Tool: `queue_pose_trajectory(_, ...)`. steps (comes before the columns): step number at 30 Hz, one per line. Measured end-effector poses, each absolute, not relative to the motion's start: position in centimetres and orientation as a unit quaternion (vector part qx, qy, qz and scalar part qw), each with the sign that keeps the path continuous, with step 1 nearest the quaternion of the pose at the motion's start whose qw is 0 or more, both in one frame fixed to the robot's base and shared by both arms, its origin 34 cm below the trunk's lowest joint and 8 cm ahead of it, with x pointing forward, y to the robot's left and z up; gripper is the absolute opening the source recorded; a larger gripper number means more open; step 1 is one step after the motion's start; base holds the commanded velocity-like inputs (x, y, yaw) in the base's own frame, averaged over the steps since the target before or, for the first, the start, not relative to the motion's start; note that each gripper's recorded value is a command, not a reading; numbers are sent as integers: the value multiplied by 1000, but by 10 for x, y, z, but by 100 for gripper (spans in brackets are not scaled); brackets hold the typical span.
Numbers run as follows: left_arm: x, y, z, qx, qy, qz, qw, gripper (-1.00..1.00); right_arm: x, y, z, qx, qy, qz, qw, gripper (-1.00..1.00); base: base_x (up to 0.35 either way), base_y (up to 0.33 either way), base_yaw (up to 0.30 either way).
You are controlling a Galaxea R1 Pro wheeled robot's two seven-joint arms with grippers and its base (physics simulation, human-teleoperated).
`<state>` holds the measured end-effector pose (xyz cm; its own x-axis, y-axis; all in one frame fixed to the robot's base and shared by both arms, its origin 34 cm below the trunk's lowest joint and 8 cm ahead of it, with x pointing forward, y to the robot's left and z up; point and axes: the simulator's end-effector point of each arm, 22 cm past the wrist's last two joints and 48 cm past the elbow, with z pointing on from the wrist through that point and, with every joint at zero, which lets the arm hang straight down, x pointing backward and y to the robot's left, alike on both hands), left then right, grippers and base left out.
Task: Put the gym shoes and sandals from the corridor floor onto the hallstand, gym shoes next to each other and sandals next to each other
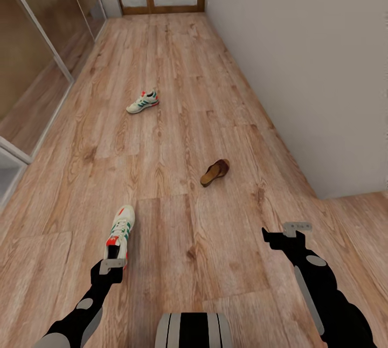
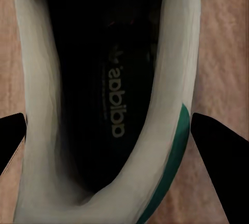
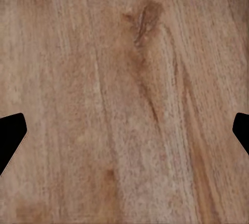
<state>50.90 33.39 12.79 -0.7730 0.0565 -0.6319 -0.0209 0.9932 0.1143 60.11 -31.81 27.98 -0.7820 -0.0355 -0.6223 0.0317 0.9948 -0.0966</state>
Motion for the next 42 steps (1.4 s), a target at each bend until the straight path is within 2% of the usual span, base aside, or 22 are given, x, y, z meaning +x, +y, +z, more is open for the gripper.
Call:
queue_pose_trajectory(7,521,336,143,4,934,59,353,-100,607,-315,294,1,938,-49,343,100,0,0,-8)
queue_pose_trajectory(9,547,344,164,12,921,69,384,-100,608,-315,299,0,936,-49,347,100,0,0,-65)
queue_pose_trajectory(15,479,352,157,11,933,75,353,-100,621,-324,311,-25,911,-72,405,100,0,0,-48)
queue_pose_trajectory(18,461,352,161,10,936,76,343,-100,617,-327,310,-40,910,-84,404,100,0,0,-14)
queue_pose_trajectory(28,416,357,180,-11,943,79,322,-100,566,-327,286,-96,909,-101,393,100,0,0,-3)
queue_pose_trajectory(42,390,378,223,-49,935,98,336,-100,477,-310,281,-112,905,-67,404,100,0,0,0)
